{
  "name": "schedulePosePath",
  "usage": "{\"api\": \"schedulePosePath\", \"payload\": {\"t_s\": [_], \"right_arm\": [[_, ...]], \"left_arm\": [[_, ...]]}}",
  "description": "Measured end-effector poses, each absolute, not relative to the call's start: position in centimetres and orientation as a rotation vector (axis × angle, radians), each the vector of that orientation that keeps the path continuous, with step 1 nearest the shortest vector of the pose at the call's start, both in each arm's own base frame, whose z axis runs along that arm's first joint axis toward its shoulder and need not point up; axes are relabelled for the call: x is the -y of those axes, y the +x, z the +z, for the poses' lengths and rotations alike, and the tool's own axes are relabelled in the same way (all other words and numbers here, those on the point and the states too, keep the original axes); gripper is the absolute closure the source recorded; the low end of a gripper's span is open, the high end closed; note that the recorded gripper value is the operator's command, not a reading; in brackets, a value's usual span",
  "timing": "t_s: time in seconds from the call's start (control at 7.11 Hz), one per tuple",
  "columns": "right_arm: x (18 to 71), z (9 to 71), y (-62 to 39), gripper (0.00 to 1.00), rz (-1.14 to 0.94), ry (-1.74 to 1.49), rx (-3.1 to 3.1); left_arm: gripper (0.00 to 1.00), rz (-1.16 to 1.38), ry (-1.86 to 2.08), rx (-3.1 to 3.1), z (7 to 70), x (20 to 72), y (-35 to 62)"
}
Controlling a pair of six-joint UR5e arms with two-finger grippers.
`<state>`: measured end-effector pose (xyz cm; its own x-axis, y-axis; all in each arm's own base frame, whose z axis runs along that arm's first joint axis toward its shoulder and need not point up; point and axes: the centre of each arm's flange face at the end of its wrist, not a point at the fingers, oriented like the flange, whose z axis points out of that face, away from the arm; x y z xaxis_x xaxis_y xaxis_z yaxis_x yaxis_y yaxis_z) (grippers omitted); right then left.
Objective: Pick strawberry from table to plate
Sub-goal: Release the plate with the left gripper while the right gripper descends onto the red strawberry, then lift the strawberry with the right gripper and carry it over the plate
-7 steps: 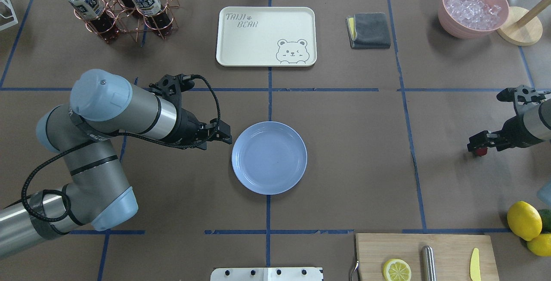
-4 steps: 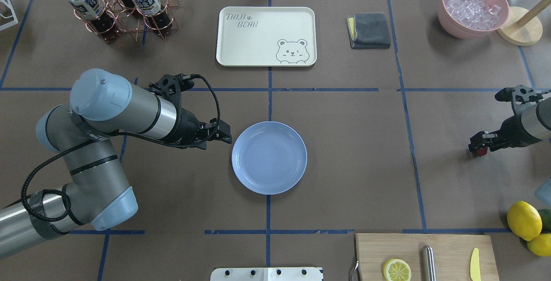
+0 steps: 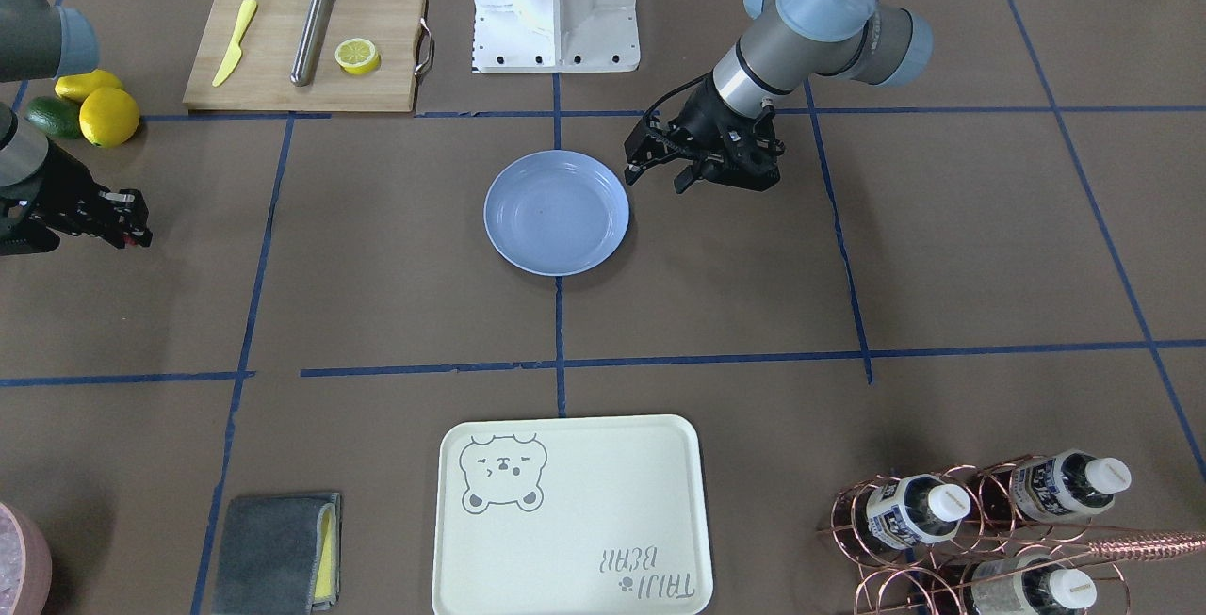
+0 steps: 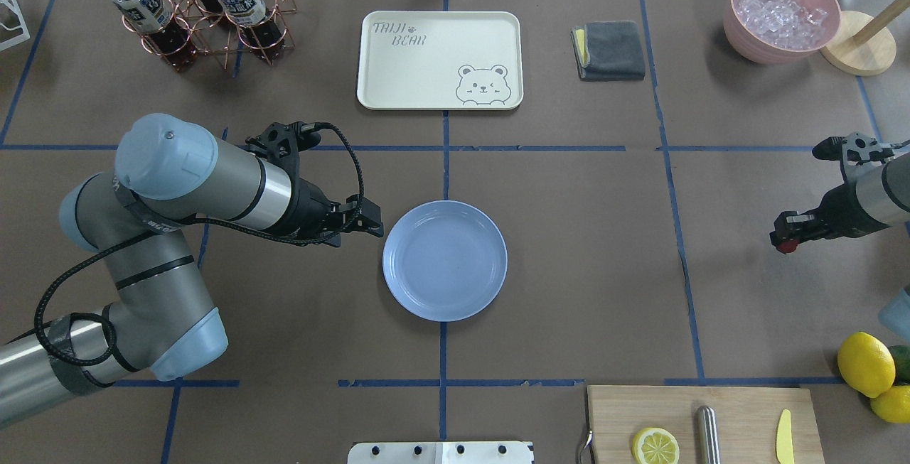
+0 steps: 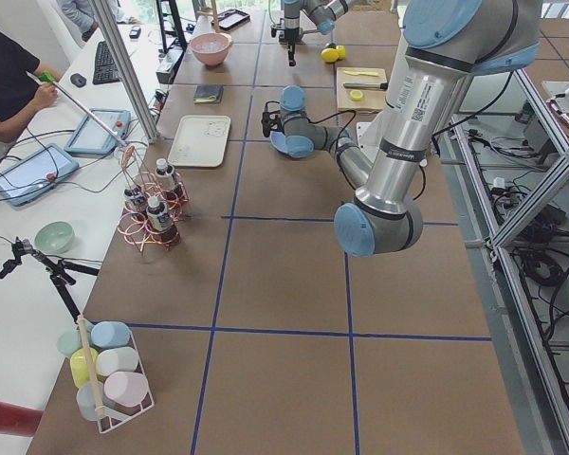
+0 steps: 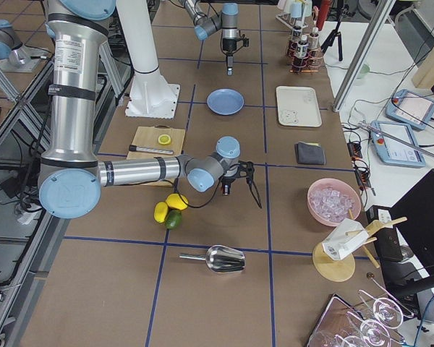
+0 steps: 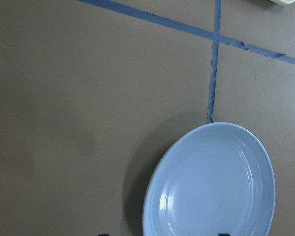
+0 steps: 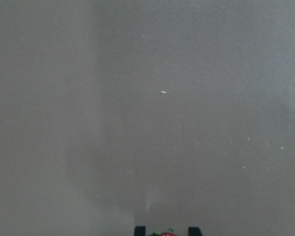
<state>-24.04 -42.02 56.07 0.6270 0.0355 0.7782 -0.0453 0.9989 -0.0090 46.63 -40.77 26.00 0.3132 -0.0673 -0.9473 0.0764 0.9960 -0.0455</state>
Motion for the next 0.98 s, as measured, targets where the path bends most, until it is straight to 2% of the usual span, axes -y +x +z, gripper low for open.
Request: {"api": "schedulePosePath", "payload": {"t_s": [0.7, 0.98], "right_arm": [[41.2, 29.9, -44.0, 1.00, 0.307, -0.092, 1.120], [39.8, 22.0, -51.6, 1.00, 0.371, -0.078, 1.099]], "left_arm": [[0.16, -0.122, 0.044, -1.265, 25.6, 41.7, 43.4], [0.14, -0.127, 0.053, -1.272, 25.5, 41.6, 42.5]]}}
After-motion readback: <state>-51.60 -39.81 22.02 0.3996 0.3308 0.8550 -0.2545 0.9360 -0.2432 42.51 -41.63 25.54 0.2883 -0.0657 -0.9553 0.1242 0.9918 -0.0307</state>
